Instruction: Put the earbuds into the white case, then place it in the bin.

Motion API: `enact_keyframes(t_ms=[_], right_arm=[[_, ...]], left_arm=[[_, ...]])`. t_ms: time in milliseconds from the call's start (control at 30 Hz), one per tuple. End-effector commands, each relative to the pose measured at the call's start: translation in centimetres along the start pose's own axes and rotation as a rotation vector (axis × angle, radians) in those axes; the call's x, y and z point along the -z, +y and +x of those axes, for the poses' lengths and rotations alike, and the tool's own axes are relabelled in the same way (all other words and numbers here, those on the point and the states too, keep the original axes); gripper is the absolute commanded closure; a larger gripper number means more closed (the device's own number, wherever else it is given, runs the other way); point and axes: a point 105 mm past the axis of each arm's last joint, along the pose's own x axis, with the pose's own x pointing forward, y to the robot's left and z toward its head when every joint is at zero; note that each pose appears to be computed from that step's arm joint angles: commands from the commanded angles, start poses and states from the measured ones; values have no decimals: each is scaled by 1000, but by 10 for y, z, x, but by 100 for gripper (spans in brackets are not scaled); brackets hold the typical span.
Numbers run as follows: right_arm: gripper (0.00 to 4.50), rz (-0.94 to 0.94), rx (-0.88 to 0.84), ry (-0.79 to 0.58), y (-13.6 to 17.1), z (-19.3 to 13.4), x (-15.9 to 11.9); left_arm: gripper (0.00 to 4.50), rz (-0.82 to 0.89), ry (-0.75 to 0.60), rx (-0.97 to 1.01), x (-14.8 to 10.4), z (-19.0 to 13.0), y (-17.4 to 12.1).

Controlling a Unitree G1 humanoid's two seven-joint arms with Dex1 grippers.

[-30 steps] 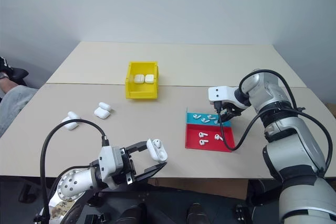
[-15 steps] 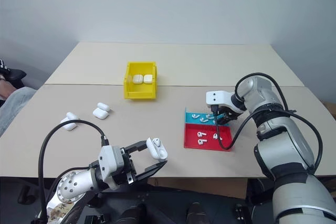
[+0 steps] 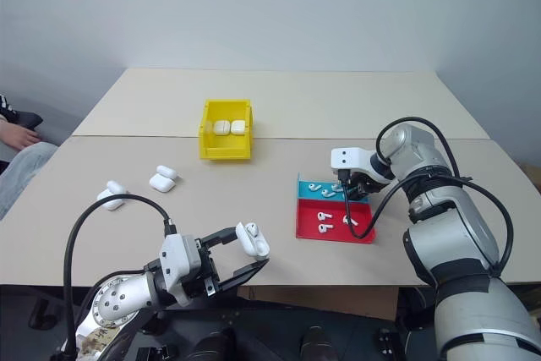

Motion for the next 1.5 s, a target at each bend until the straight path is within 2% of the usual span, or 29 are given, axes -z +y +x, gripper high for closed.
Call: enact_keyframes(t_ms=[33,500,633,967,1067,1200,1367,1500], right_arm=[[314,-23,39,-33,-9,-12,-10],[314,-47,28,-15,-6,-8,-6],[386,-47,37,-20,-7,-8,-6],[386,-51,92,-51,-14,-22,-8],[386,-42,169,-145,-25,-50,-22],[386,-8,318,-408,-24,-111,-54],[386,-15,422,-722,16,-162,-80],[386,23,421,-1067,63,-195,-93]], left_arm=[[178,38,-41,16,-13,1,-2],[178,36,-42,25,-14,1,-3],[178,40,-42,25,-14,1,-2],[178,52,-62,43,-17,2,0],[178,72,-75,50,-22,2,6],[178,86,-150,63,-39,10,18],[178,67,-224,136,-55,20,25],[178,48,-283,164,-66,30,34]])
